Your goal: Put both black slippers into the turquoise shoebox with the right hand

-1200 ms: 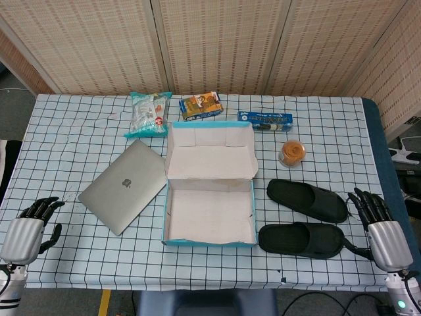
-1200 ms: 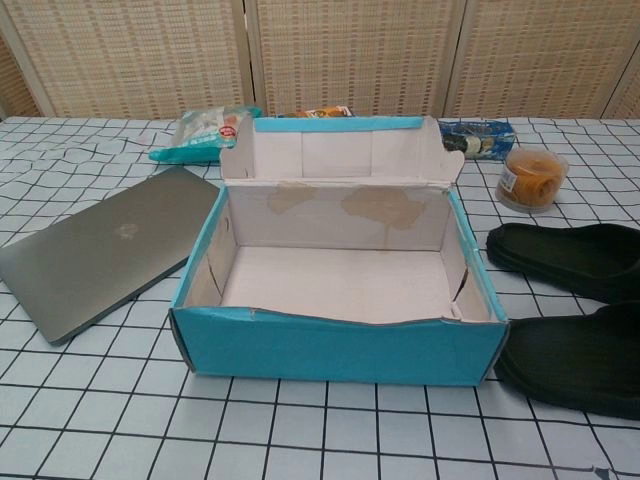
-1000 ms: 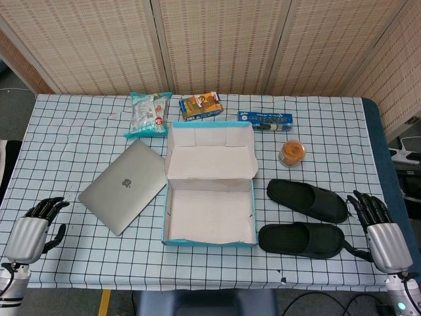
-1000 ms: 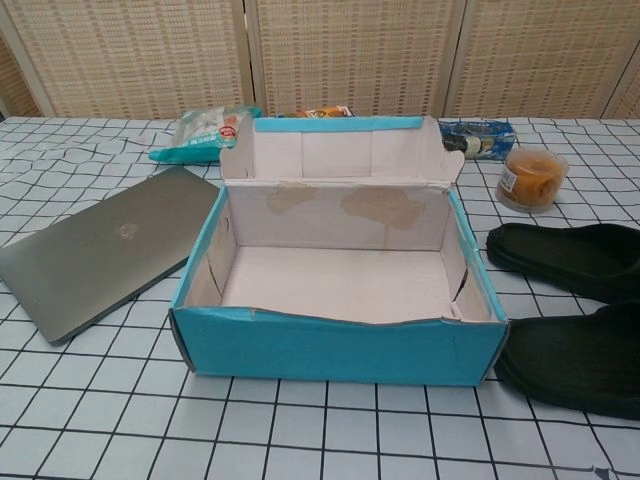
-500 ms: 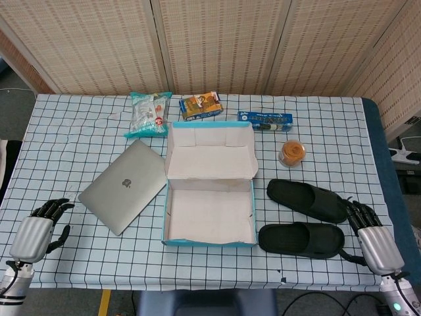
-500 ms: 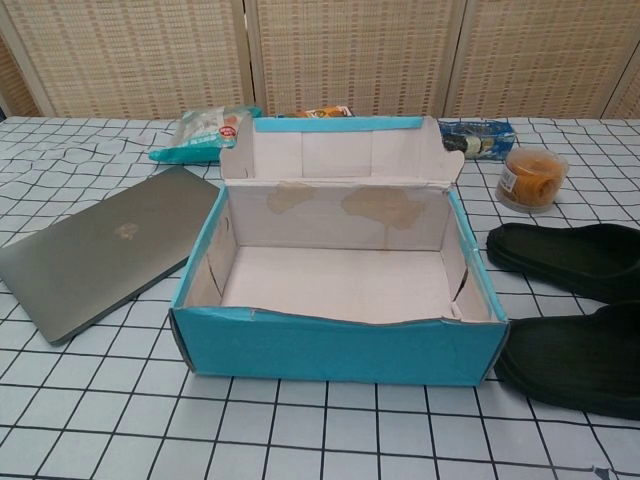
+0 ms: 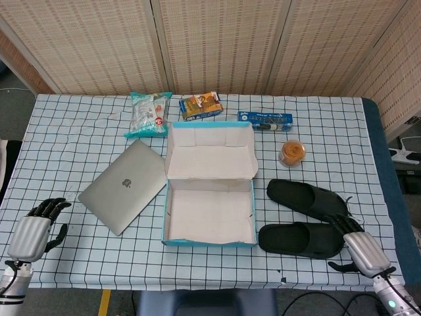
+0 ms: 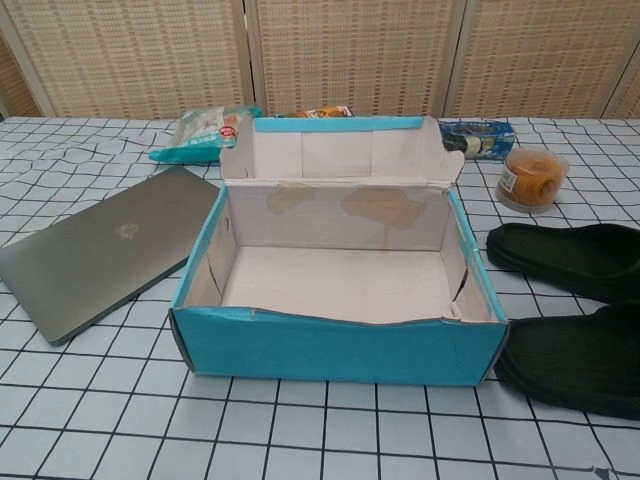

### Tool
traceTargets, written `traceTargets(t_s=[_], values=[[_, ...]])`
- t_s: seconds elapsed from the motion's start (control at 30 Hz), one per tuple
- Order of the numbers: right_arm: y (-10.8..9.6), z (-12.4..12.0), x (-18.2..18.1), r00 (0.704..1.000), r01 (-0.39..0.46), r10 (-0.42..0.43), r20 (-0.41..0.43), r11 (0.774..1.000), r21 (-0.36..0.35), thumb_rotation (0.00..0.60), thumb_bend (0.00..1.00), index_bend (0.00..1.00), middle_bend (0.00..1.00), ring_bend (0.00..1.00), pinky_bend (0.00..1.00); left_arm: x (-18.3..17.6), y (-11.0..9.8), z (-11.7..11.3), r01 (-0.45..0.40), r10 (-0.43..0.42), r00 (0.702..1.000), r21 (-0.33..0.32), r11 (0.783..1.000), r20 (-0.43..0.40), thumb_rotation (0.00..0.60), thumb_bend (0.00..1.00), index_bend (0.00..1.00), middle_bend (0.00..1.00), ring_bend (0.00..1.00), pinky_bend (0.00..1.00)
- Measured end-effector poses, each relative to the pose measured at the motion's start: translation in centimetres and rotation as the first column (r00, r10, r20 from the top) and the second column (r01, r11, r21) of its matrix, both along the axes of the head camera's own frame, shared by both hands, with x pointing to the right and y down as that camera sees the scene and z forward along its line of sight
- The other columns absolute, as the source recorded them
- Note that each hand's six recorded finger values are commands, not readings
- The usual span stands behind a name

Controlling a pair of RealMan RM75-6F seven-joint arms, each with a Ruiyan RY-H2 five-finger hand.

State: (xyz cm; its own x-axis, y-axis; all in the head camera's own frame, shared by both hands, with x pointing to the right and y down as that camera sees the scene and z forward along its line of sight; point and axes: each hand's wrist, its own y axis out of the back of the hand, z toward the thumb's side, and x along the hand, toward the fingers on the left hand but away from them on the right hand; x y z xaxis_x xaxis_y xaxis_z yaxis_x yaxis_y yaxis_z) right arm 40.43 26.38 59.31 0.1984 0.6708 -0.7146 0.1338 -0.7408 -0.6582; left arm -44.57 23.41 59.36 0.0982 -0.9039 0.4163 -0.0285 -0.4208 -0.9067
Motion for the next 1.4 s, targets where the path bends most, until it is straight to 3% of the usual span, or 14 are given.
traceTargets(t_s=[0.2, 0.5, 0.87, 1.13, 1.3, 1.4], values=[[0.5, 2.2, -0.8, 1.0, 0.028, -0.028, -0.003, 0.997, -0.068, 0.6, 0.05, 0.04, 0.06, 0.0, 0.09, -0.5, -0.2, -0.3, 0.022, -0.022, 1.0, 0.014, 1.0, -0.005, 0.6, 0.46, 0.27, 0.2, 0.18, 0.37], [-0.1, 3.9, -1.6, 0.999, 0.041, -0.041, -0.008, 0.996, -0.073, 0.6, 0.05, 0.03, 0.06, 0.0, 0.09, -0.7, -0.4, -0.3, 0.032, -0.032, 0.999, 0.014, 0.999, -0.005, 0.6, 0.46, 0.27, 0.2, 0.18, 0.37], [0.4, 6.7, -1.8, 0.999, 0.035, -0.041, -0.033, 0.989, -0.147, 0.6, 0.05, 0.03, 0.06, 0.0, 0.09, -0.9, -0.5, -0.5, 0.046, -0.046, 0.999, 0.016, 0.999, -0.014, 0.6, 0.46, 0.27, 0.2, 0.18, 0.37], [0.3, 8.0, -1.8, 0.998, 0.03, -0.037, -0.045, 0.987, -0.156, 0.6, 0.05, 0.03, 0.06, 0.0, 0.09, -0.9, -0.4, -0.4, 0.044, -0.043, 0.999, 0.011, 0.999, -0.007, 0.6, 0.46, 0.27, 0.2, 0.18, 0.37], [0.3, 8.4, -1.7, 0.998, 0.03, -0.038, -0.053, 0.989, -0.147, 0.6, 0.05, 0.12, 0.15, 0.01, 0.1, -0.8, -0.4, -0.5, 0.045, -0.045, 0.999, 0.009, 0.999, -0.012, 0.6, 0.45, 0.28, 0.2, 0.18, 0.37], [0.4, 8.6, -1.5, 0.998, 0.028, -0.037, -0.06, 0.99, -0.139, 0.6, 0.05, 0.22, 0.25, 0.08, 0.15, -0.9, -0.4, -0.5, 0.043, -0.043, 0.999, 0.012, 0.999, -0.007, 0.6, 0.46, 0.28, 0.2, 0.18, 0.37]])
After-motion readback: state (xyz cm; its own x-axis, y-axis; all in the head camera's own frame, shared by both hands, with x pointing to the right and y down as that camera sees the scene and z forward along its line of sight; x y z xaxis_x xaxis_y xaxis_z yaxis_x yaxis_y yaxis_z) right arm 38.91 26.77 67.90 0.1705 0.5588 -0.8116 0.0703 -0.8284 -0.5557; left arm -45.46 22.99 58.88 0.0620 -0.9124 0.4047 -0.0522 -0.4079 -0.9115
